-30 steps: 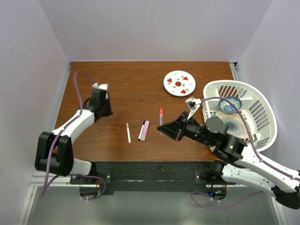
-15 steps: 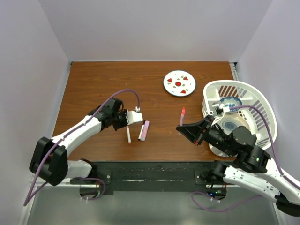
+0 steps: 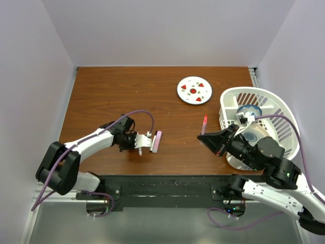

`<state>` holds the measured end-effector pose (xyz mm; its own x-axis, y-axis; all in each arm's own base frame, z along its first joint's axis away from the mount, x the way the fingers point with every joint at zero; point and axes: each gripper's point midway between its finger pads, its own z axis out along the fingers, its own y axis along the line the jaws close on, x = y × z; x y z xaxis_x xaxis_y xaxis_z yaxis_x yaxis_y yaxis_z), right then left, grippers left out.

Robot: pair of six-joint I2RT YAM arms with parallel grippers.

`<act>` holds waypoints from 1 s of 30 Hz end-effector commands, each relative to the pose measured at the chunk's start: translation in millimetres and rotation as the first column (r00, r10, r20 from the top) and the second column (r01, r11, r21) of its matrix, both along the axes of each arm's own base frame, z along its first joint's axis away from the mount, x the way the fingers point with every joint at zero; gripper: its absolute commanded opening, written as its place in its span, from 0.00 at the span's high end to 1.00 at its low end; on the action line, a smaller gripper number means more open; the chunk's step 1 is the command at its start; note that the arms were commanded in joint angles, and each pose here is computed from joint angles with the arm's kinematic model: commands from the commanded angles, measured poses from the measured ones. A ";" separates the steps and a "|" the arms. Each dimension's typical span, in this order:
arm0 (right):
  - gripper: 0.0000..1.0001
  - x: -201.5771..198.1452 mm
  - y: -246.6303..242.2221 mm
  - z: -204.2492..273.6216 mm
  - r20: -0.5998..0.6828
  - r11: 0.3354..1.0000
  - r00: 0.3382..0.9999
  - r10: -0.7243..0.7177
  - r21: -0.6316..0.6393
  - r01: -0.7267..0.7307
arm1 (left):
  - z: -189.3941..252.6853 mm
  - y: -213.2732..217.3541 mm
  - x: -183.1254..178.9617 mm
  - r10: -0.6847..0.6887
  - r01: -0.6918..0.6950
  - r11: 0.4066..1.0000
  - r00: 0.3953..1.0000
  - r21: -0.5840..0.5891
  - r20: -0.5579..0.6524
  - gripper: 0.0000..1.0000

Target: Insert the pens into the pen caps

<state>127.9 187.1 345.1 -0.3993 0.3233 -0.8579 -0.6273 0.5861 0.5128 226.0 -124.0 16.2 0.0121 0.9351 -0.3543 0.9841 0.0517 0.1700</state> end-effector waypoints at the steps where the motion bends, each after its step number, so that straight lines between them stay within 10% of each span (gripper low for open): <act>1: 1.00 3.0 -7.5 16.2 0.045 1.000 0.999 -0.031 0.007 0.031 | 4.7 -13.5 4.7 -0.038 0.040 0.998 0.999 -0.050 0.038 0.90; 14: 1.00 -1.0 -21.0 14.6 0.030 0.998 0.998 -0.058 0.031 0.057 | 34.3 -17.0 15.7 0.012 0.004 0.995 0.987 -0.102 0.158 0.43; 16: 1.00 -1.2 -20.6 14.1 0.026 0.998 0.998 -0.056 0.032 0.055 | 61.6 -15.3 30.1 0.086 -0.054 0.990 0.966 -0.133 0.244 0.00; 20: 1.00 -0.5 -18.3 9.8 0.016 0.998 0.998 -0.054 0.029 0.054 | 124.6 -6.9 61.5 0.336 -0.254 0.934 0.866 -0.251 0.371 0.00; 21: 1.00 0.0 -17.3 8.7 0.014 0.998 0.998 -0.054 0.031 0.054 | 142.2 -2.0 73.6 0.469 -0.362 0.875 0.798 -0.321 0.379 0.00; 22: 1.00 -0.1 -16.5 8.6 0.013 0.998 0.999 -0.051 0.034 0.051 | 177.4 16.2 95.7 0.753 -0.595 0.654 0.568 -0.466 0.332 0.00; 24: 1.00 0.4 -13.6 7.5 0.010 0.998 0.999 -0.047 0.037 0.047 | 207.7 38.6 108.4 0.917 -0.720 0.399 0.298 -0.568 0.266 0.00; 27: 1.00 -0.3 -12.3 7.1 0.004 0.998 0.999 -0.041 0.041 0.041 | 229.5 34.3 119.3 0.963 -0.771 0.268 0.205 -0.577 0.173 0.00; 30: 1.00 -1.7 -13.2 5.8 -0.002 0.998 0.999 -0.038 0.043 0.038 | 225.3 35.7 118.3 0.992 -0.818 -0.118 -0.077 -0.563 -0.097 0.06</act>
